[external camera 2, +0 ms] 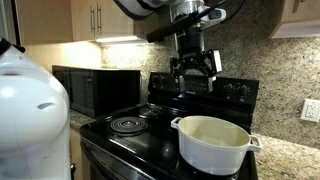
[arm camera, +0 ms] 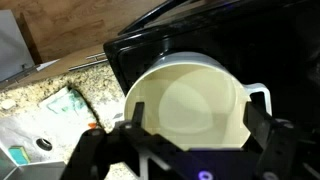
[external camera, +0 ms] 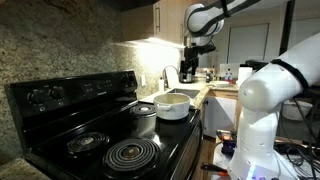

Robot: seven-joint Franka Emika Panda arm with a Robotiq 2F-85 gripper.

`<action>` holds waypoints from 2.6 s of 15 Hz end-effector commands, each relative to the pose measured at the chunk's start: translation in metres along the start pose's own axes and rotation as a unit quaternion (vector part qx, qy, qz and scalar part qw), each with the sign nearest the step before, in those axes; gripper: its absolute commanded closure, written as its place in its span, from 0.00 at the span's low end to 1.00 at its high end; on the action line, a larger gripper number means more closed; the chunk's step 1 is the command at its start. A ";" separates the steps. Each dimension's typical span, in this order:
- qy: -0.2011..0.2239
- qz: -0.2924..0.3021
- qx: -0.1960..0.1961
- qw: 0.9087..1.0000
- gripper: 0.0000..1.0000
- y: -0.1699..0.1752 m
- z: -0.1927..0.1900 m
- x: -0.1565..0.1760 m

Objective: Switch on the stove

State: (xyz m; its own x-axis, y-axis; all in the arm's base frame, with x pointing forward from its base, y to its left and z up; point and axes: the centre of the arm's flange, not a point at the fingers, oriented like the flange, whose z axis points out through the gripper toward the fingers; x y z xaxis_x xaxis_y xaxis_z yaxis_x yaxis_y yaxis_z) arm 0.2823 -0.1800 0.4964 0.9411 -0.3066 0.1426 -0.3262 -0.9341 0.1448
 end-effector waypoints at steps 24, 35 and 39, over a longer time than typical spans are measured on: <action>0.184 -0.097 -0.005 0.978 0.00 -0.019 0.026 0.137; 0.209 -0.087 -0.012 0.974 0.00 -0.019 0.031 0.133; 0.306 -0.072 -0.017 0.949 0.00 -0.003 0.040 0.167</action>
State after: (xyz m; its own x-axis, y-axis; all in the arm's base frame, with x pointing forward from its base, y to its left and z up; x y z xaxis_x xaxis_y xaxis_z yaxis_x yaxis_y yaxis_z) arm 0.4212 -0.2159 0.4938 0.8207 -0.0060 0.5714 -0.1738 -0.9552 0.2395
